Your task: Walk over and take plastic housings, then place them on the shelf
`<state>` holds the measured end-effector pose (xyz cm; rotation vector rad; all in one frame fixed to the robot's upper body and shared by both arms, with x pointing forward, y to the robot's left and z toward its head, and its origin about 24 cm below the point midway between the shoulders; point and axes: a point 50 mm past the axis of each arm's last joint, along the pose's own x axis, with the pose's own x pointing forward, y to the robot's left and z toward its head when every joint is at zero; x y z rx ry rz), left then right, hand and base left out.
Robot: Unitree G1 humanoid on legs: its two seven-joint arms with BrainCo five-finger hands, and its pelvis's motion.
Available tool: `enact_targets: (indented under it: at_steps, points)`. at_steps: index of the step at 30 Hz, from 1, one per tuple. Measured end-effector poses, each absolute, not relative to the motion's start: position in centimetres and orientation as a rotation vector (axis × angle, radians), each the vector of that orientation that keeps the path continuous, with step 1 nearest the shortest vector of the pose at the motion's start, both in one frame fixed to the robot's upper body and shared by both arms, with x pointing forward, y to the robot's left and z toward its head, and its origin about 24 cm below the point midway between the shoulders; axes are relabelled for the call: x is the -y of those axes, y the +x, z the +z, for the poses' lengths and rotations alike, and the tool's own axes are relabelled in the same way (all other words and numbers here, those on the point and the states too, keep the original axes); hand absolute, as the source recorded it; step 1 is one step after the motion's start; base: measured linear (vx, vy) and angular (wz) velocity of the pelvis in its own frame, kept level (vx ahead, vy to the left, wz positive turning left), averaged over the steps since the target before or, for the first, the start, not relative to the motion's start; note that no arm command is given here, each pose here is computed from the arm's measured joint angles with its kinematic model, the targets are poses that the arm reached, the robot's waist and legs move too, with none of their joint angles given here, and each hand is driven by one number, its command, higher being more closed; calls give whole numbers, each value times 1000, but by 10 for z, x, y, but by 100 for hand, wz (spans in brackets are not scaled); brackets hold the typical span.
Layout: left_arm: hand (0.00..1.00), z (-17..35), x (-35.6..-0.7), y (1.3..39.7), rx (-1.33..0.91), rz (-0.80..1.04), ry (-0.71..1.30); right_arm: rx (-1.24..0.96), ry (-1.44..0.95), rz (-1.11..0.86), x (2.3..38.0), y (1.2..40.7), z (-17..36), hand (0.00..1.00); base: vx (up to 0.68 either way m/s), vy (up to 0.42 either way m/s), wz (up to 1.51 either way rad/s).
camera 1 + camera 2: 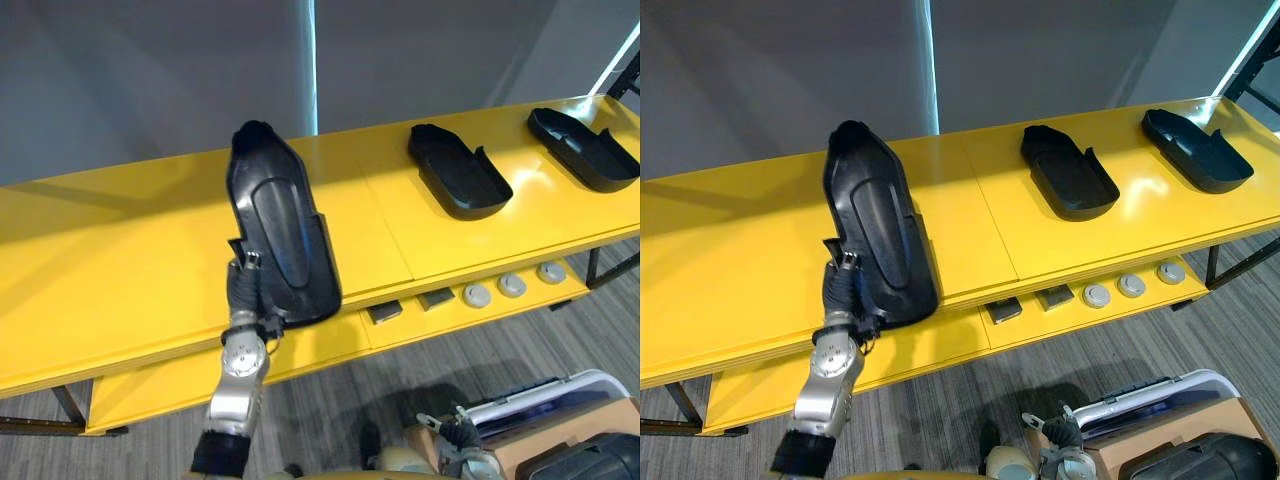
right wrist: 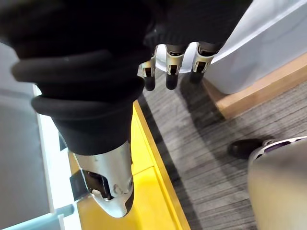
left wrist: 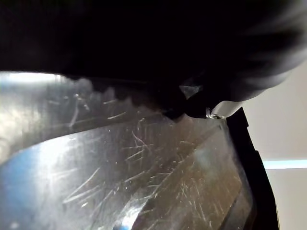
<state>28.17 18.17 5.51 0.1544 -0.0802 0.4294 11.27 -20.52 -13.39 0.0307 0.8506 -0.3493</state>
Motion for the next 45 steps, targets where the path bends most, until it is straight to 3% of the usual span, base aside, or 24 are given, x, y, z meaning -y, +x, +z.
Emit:
enact_targets:
  at_steps: [12,13,23,33,36,39,44,45]
  points:
    - [100,78,-242,330,-8,663,306,-791,-15,-253,197,125,-126,0,-128,-27,-2]
    - [0,82,-244,333,-3,668,306,-791,-17,-240,194,125,-127,0,-42,-27,-4]
    - [0,130,-240,370,67,664,241,-740,-22,-209,189,137,-121,0,12,17,-6]
    - [0,138,-231,375,75,704,76,-699,-29,-187,185,147,-115,0,14,39,0]
    - [0,144,-220,367,139,717,-6,-686,-30,-180,184,152,-114,0,-9,21,6]
    - [0,169,-202,344,339,701,-83,-692,-33,-184,185,151,-115,0,-12,22,6]
    - [0,176,-182,306,519,635,-30,-727,-40,-191,188,144,-120,0,-4,14,3]
    - [100,172,-177,295,540,601,15,-748,-40,-194,189,139,-123,0,-6,14,4]
